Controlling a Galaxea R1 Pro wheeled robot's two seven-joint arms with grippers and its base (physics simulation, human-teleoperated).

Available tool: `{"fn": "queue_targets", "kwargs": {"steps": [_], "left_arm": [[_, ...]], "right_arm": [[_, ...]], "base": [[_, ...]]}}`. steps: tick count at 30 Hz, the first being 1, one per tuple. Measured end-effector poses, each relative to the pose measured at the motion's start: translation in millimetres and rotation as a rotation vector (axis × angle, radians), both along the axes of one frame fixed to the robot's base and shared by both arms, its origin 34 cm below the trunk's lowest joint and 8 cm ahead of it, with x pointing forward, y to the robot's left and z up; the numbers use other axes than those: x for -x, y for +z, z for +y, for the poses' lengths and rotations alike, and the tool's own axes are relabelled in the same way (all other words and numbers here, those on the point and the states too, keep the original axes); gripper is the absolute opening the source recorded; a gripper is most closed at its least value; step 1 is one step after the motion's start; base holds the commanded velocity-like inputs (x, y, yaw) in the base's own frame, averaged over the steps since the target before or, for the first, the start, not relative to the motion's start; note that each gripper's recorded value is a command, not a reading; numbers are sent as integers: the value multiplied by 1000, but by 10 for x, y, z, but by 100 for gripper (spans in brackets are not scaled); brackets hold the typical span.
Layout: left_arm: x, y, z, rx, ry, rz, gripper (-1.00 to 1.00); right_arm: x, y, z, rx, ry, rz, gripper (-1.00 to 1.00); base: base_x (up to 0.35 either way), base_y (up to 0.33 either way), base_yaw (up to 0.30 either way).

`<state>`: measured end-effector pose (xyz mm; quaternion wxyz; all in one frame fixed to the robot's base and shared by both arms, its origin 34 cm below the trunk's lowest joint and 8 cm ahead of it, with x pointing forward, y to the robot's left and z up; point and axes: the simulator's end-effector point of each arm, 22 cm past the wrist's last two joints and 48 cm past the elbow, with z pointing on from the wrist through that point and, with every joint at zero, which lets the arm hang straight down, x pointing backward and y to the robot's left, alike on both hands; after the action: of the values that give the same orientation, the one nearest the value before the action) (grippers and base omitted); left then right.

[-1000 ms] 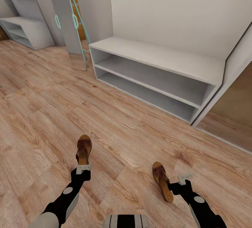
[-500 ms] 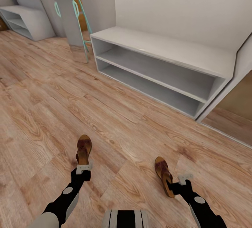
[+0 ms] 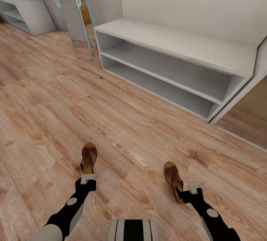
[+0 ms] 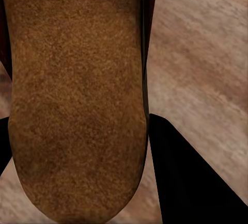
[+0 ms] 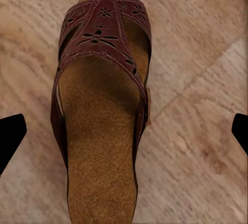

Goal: Pick up the two gym shoes and the two sandals from the corridor floor and place them onto the hallstand (shoe rack) in the corridor, making sure they are on the rack and not on the floor. Arrange them so the two gym shoes are next to each other and the two sandals are next to each other.

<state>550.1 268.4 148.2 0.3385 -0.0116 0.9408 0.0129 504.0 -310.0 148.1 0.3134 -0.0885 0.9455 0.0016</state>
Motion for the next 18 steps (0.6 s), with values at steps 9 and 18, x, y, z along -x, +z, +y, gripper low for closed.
{"fn": "queue_targets", "kwargs": {"steps": [9,18], "left_arm": [[42,-59,-4,1,-2,11,-100],[135,-219,-2,0,-2,32,-100]], "right_arm": [[-11,-8,19,-1,11,-25,100],[145,-192,20,-1,12,15,100]], "base": [[0,0,0],[0,0,0]]}}
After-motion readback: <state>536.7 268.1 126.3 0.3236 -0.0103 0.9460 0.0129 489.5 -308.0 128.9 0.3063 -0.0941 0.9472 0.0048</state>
